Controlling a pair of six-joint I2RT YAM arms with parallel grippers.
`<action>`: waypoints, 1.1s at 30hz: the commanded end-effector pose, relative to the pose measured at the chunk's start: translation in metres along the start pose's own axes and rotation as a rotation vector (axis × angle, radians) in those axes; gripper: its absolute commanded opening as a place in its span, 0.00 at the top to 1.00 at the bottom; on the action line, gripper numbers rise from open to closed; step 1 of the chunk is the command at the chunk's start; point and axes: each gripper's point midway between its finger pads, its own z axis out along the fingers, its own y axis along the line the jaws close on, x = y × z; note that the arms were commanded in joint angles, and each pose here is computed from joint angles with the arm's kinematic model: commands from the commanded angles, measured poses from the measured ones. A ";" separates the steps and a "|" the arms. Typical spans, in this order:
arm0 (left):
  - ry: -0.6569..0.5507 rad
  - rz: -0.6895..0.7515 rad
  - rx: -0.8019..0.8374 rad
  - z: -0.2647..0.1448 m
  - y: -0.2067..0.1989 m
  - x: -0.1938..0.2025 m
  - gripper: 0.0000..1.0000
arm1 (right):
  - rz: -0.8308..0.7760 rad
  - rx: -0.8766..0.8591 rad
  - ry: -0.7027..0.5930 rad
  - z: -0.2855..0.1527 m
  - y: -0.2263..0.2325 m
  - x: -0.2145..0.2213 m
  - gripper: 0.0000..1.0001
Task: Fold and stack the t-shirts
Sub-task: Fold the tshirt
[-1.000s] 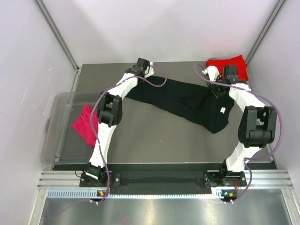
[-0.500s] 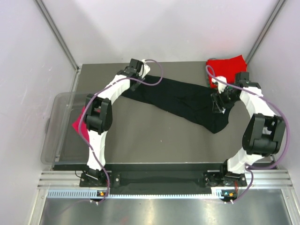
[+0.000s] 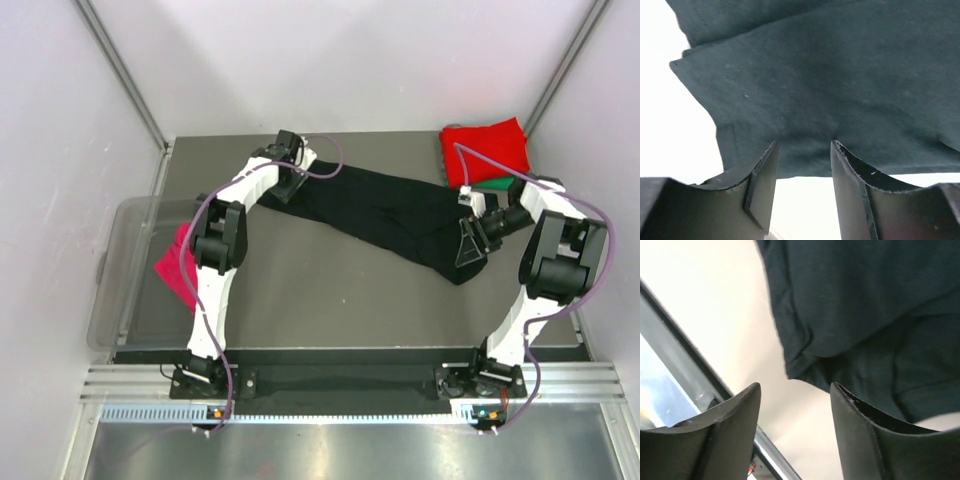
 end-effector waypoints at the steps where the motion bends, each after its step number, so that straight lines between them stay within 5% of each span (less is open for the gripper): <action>1: -0.036 -0.045 0.012 -0.006 0.012 -0.011 0.49 | -0.030 -0.107 -0.020 0.001 0.017 -0.004 0.43; 10: -0.011 -0.059 0.057 0.001 0.006 0.000 0.51 | 0.022 -0.199 0.037 0.022 0.019 0.018 0.50; 20: 0.007 -0.036 0.030 0.005 0.012 0.008 0.52 | 0.043 -0.216 0.056 0.028 0.012 0.033 0.95; 33: 0.009 -0.008 0.003 0.002 0.026 0.019 0.54 | 0.070 -0.144 0.025 -0.022 -0.004 0.056 1.00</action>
